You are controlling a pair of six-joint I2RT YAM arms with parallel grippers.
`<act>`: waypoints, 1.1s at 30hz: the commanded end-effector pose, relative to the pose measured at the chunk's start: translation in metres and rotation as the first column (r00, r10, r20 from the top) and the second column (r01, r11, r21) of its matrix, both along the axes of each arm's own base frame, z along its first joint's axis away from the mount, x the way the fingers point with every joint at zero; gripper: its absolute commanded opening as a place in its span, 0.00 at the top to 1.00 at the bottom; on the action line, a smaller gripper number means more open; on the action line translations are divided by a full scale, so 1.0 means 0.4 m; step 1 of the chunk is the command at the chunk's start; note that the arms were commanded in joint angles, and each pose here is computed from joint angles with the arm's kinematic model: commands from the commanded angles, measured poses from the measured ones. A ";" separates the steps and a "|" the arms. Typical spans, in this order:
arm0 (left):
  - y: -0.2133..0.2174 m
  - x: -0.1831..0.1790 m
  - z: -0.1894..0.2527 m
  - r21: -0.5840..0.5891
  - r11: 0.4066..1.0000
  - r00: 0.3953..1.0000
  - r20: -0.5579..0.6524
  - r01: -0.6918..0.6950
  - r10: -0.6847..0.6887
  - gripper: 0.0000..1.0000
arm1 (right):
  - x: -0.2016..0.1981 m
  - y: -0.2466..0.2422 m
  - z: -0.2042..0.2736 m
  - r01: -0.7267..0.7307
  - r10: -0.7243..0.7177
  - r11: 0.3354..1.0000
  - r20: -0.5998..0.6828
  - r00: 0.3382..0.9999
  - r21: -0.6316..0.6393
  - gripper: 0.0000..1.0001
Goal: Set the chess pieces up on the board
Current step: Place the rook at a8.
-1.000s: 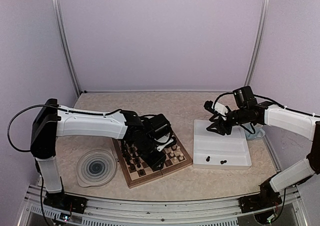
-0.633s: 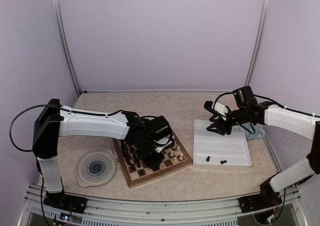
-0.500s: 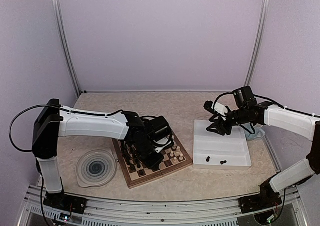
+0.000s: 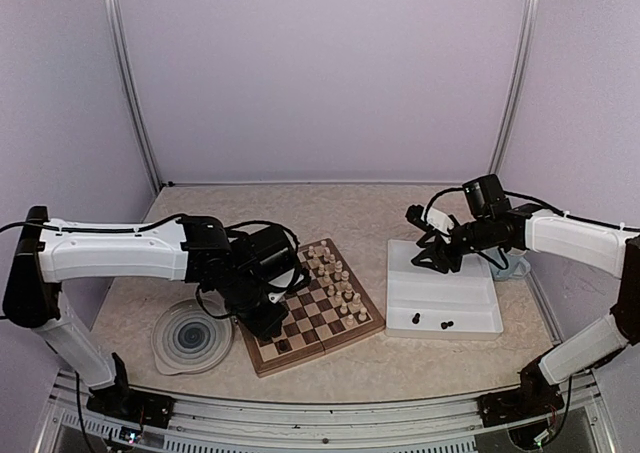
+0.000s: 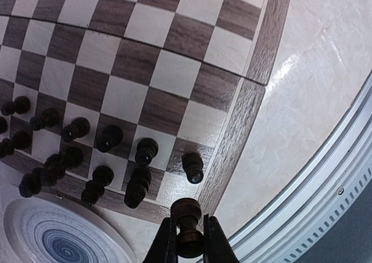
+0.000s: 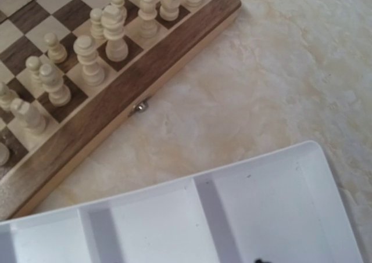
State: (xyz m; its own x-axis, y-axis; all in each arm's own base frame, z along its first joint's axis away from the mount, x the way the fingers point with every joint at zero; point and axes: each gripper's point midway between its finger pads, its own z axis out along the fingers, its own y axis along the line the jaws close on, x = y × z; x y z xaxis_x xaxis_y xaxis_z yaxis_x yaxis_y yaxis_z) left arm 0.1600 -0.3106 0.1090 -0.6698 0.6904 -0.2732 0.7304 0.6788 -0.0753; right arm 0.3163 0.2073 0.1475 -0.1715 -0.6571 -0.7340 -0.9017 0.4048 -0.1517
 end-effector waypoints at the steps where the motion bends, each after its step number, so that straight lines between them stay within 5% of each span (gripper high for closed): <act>1: 0.017 -0.027 -0.027 0.019 0.999 0.999 -0.019 -0.026 0.026 0.98 | -0.003 0.005 -0.007 -0.017 0.017 1.000 -0.013 1.000 0.011 0.50; 33: 0.045 -0.032 -0.142 0.134 0.991 0.999 -0.042 0.003 0.002 0.90 | -0.009 0.004 -0.026 -0.026 0.026 1.000 -0.036 0.999 -0.002 0.50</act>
